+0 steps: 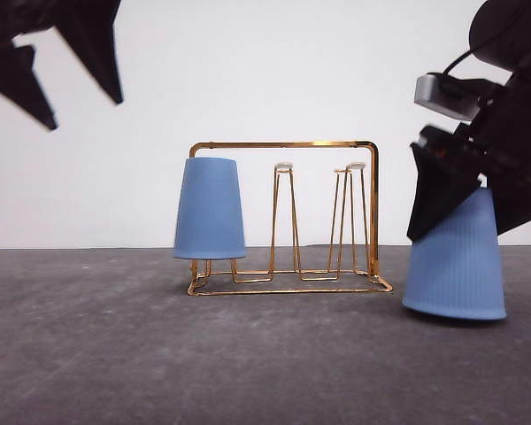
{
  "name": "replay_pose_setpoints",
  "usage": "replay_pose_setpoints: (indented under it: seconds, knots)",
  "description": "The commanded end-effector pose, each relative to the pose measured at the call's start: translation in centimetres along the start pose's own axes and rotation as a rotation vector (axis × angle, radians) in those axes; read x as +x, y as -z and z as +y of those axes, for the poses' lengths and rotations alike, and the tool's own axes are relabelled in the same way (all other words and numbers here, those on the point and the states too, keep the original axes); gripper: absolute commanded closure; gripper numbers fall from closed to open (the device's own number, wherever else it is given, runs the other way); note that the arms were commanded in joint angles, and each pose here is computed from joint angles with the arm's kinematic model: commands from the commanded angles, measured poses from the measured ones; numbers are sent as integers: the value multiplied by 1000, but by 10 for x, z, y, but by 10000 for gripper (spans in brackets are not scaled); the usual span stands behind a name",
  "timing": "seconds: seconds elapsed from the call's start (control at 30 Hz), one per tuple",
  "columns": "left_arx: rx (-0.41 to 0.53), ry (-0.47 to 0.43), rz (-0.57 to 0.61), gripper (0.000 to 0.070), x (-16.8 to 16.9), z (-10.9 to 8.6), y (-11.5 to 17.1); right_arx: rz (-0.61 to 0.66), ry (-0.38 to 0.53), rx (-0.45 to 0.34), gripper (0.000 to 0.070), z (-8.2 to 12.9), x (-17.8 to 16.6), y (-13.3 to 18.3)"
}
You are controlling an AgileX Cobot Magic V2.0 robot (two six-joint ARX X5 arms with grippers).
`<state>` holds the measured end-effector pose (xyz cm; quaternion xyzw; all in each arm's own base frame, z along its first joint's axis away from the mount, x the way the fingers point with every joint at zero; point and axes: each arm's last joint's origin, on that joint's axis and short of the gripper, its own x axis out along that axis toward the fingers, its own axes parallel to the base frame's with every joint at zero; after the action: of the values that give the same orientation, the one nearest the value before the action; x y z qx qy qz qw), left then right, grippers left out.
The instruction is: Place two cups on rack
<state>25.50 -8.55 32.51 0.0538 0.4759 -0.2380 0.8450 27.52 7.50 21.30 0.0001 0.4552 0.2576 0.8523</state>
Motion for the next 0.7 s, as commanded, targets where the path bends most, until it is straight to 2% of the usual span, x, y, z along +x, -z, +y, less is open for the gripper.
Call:
replay_pose_setpoints:
  seconds: [0.0,0.2,0.37,0.53,0.67]
  knots:
    - [-28,-4,0,115,6,2,5,-64,-14,-39,355,6,-15,-18]
    - [-63,-5,66,115,23,7,26,-142,-42,-109,355,27,-61,-55]
    - [-66,-4,80,115,27,7,29,-238,-67,-175,355,42,-83,-79]
    - [-65,-4,75,115,27,7,29,-338,-58,-227,355,48,-78,-93]
    - [-64,-4,70,115,27,7,28,-324,-36,-222,355,41,-56,-99]
